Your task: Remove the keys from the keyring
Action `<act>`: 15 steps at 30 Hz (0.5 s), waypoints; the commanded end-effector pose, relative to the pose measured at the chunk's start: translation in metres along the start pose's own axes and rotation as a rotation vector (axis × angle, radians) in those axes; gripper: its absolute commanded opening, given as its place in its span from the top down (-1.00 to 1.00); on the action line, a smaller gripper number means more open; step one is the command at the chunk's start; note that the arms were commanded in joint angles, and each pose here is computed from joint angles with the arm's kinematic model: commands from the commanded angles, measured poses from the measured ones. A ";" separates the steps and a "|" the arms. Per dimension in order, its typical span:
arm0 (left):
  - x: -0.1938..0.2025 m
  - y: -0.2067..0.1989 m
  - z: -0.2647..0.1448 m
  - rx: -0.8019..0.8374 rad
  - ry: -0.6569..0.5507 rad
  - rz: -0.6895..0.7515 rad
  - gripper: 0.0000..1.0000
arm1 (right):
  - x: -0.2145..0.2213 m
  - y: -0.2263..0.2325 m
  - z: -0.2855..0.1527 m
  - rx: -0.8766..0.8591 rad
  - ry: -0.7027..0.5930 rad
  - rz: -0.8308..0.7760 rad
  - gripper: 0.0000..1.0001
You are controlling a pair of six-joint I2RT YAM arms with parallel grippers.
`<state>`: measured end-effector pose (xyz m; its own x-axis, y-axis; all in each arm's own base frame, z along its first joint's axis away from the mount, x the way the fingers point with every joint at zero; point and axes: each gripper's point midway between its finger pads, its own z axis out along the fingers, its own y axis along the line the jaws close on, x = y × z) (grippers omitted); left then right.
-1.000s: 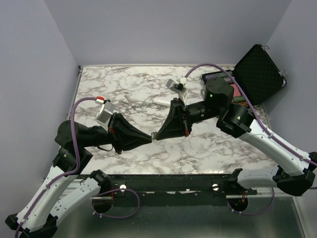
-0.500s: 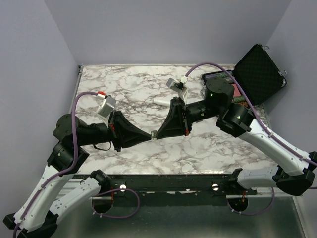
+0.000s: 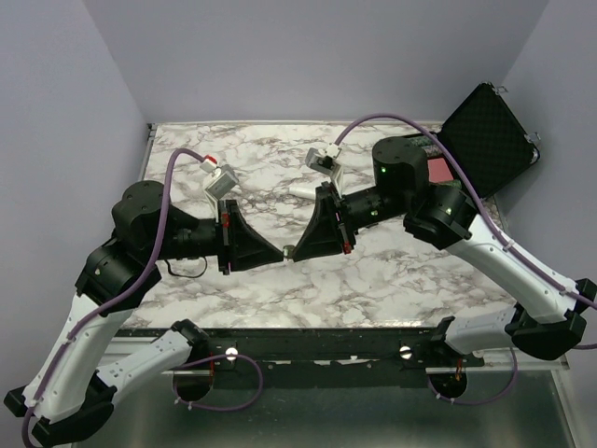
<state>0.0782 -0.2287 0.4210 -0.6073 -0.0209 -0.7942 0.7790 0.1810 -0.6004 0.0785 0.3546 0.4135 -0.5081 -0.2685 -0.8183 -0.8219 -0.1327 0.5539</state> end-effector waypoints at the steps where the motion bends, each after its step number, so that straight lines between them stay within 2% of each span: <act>1: -0.004 0.017 0.006 -0.081 0.034 -0.025 1.00 | 0.023 -0.008 0.010 0.045 0.098 0.049 0.99; 15: 0.008 0.045 0.027 -0.134 0.245 -0.124 1.00 | 0.054 -0.015 0.044 0.192 0.270 0.019 0.99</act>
<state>0.0777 -0.2274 0.3850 -0.7572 0.1934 -0.6238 0.6506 0.3074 -0.6944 0.0691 0.3627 0.3772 -0.5059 -0.4303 -0.7476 -0.8396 0.0469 0.5412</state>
